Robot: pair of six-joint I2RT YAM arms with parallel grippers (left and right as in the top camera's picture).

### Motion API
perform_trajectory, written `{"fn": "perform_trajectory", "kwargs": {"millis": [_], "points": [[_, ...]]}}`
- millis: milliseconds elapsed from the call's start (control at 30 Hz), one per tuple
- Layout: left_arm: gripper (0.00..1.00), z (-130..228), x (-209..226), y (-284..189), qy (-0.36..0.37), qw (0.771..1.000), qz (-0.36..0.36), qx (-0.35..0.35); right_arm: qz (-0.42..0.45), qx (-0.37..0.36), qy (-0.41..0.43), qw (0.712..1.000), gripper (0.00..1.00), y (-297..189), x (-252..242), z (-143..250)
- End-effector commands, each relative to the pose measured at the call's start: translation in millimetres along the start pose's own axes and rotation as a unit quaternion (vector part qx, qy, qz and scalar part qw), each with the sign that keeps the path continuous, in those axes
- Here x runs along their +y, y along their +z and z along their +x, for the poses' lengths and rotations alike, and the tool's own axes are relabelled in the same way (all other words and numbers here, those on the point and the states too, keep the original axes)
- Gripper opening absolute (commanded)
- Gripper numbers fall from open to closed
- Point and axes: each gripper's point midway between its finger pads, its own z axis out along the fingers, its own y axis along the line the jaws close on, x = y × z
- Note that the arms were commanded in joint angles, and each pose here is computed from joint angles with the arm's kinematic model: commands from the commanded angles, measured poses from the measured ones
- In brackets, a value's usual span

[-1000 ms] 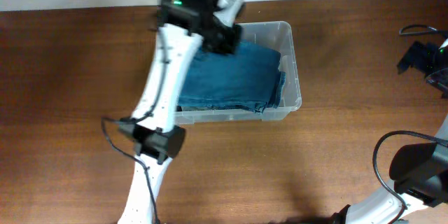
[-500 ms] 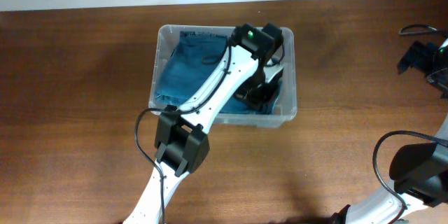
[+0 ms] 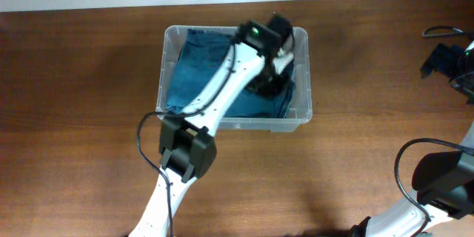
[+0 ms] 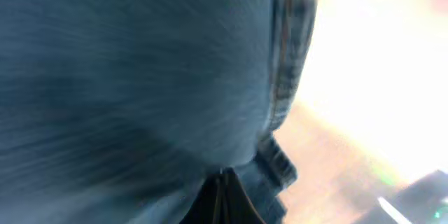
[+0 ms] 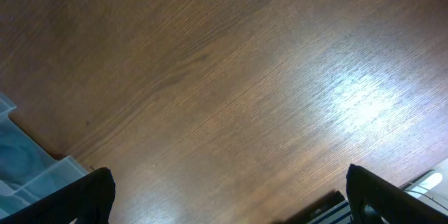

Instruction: Pack container

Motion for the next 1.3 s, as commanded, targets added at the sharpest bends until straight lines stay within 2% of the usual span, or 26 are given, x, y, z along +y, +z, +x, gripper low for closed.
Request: {"fn": "perform_trajectory", "kwargs": {"millis": [0,67,200,300,533,633,800,900,1000,1033,1100,1267], "points": [[0.03,-19,54,-62,-0.039,0.993,-0.086,-0.074,-0.001,0.000,0.006,1.000,0.98,0,0,0],[0.06,-12,86,-78,-0.078,0.987,-0.119,-0.074,-0.001,0.000,0.006,1.000,0.99,0,0,0],[0.05,9,130,-77,-0.146,0.982,-0.112,-0.037,-0.001,0.000,0.006,1.000,0.98,0,0,0],[0.04,21,139,-63,-0.168,0.982,-0.082,-0.005,-0.001,0.000,0.006,1.000,0.98,0,0,0],[0.02,69,154,-8,-0.190,0.970,-0.098,0.119,-0.001,0.000,0.006,1.000,0.98,0,0,0],[0.01,76,157,10,-0.192,0.968,-0.096,0.133,-0.001,0.000,0.006,1.000,0.98,0,0,0],[0.01,59,156,-3,-0.188,0.974,-0.092,0.092,-0.001,0.000,0.006,1.000,0.98,0,0,0],[0.01,41,152,-29,-0.180,0.978,-0.093,0.044,-0.001,0.000,0.006,1.000,0.98,0,0,0],[0.01,14,140,-68,-0.162,0.982,-0.088,-0.033,-0.001,0.000,0.006,1.000,0.98,0,0,0],[0.01,6,133,-77,-0.156,0.983,-0.078,-0.053,-0.001,0.000,0.006,1.000,0.98,0,0,0],[0.01,-18,98,-97,-0.127,0.986,-0.009,-0.108,-0.001,0.000,0.006,1.000,0.98,0,0,0],[0.01,-26,67,-82,-0.097,0.990,0.009,-0.104,-0.001,0.000,0.006,1.000,0.99,0,0,0]]}}
